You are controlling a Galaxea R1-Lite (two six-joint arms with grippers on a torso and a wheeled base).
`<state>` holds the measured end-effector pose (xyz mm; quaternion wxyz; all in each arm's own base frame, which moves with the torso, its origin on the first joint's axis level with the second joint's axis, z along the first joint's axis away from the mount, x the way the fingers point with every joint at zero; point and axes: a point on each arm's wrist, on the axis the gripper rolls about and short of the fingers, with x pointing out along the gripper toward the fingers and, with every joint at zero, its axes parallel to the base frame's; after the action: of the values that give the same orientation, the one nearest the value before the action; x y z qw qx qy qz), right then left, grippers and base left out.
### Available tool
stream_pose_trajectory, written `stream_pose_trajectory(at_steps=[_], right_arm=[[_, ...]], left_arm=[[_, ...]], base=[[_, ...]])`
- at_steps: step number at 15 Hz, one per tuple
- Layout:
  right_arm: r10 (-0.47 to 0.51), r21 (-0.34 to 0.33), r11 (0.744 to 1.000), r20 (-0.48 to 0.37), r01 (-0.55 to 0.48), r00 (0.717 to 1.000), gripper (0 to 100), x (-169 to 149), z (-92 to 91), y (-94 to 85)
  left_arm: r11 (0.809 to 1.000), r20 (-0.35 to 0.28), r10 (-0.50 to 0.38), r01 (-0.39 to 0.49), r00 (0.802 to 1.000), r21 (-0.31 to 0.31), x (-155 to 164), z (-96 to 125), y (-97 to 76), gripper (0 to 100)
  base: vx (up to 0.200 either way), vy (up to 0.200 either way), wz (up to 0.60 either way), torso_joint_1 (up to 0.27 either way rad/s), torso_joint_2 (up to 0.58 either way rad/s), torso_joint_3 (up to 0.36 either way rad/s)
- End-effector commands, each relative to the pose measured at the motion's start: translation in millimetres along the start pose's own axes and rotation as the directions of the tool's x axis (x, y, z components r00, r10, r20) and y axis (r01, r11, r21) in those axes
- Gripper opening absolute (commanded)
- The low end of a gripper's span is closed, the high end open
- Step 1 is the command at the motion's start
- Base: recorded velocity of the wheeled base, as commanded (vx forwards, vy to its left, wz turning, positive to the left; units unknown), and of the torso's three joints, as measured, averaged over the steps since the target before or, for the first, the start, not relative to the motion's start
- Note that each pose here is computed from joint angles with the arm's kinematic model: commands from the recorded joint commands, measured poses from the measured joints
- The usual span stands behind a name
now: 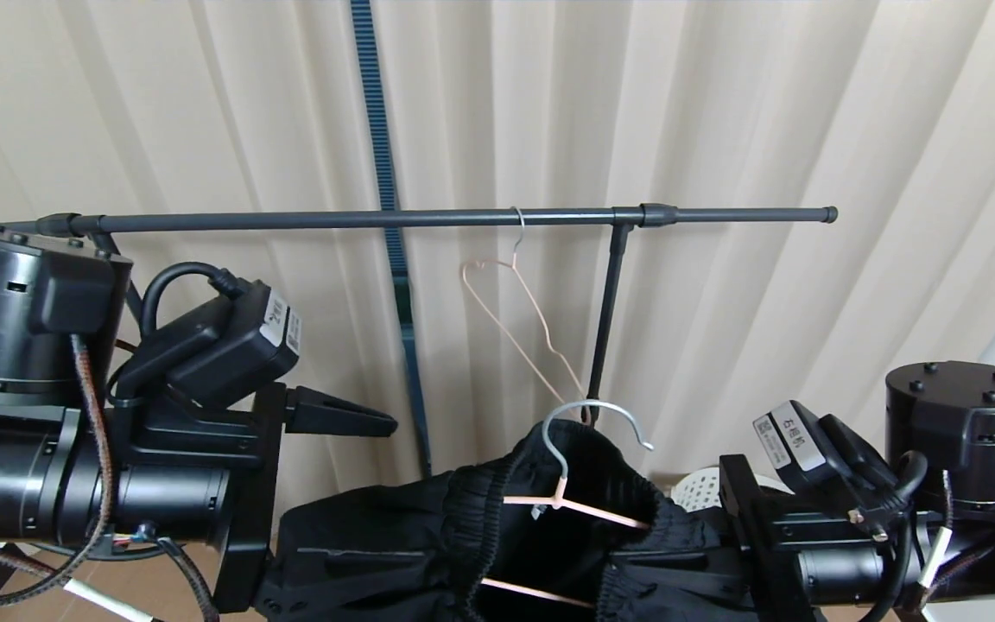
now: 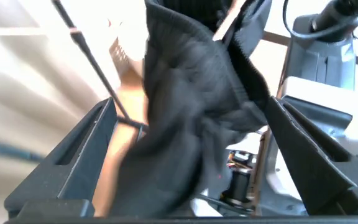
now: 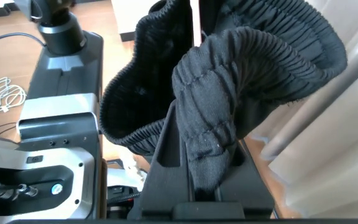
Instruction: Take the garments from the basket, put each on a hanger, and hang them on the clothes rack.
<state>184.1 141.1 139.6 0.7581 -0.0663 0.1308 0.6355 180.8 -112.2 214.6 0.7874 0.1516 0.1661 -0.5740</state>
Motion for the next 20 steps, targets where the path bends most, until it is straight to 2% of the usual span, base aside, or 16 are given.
stream_pose_trajectory(at_steps=[1, 9, 14, 15, 20], right_arm=[[0.002, -0.002, 1.000, 0.002, -0.002, 1.000, 0, -1, 0.5, 0.6], [0.025, -0.009, 1.000, 0.015, -0.024, 1.000, 0, -3, 2.4, 3.3], [0.048, -0.026, 0.999, 0.037, -0.047, 0.998, 0, -7, 7.1, 7.0], [0.048, -0.026, 0.999, 0.037, -0.047, 0.998, 0, -7, 7.1, 7.0], [0.047, -0.026, 0.999, 0.035, -0.046, 0.998, 0, -7, 6.6, 7.1]], left_arm=[[0.999, -0.027, -0.048, 0.048, 0.998, -0.009, 14, -14, 14.4, 100], [0.994, -0.052, -0.106, 0.106, 0.993, 0.007, 46, -36, 16.6, 100], [0.993, -0.064, -0.121, 0.122, 0.991, 0.006, 52, -38, 13.9, 100], [0.993, -0.064, -0.121, 0.122, 0.991, 0.006, 52, -38, 13.9, 0], [0.995, -0.066, -0.094, 0.095, 0.993, 0.022, 47, -35, 9.1, 0]], base=[[0.000, 0.000, 0.00, 0.000, 0.00, 0.000], [0.000, 0.000, 0.00, 0.000, 0.00, 0.000], [0.000, 0.000, 0.00, 0.000, 0.00, 0.000], [0.000, 0.000, 0.00, 0.000, 0.00, 0.000], [0.000, 0.000, 0.00, 0.000, 0.00, 0.000]])
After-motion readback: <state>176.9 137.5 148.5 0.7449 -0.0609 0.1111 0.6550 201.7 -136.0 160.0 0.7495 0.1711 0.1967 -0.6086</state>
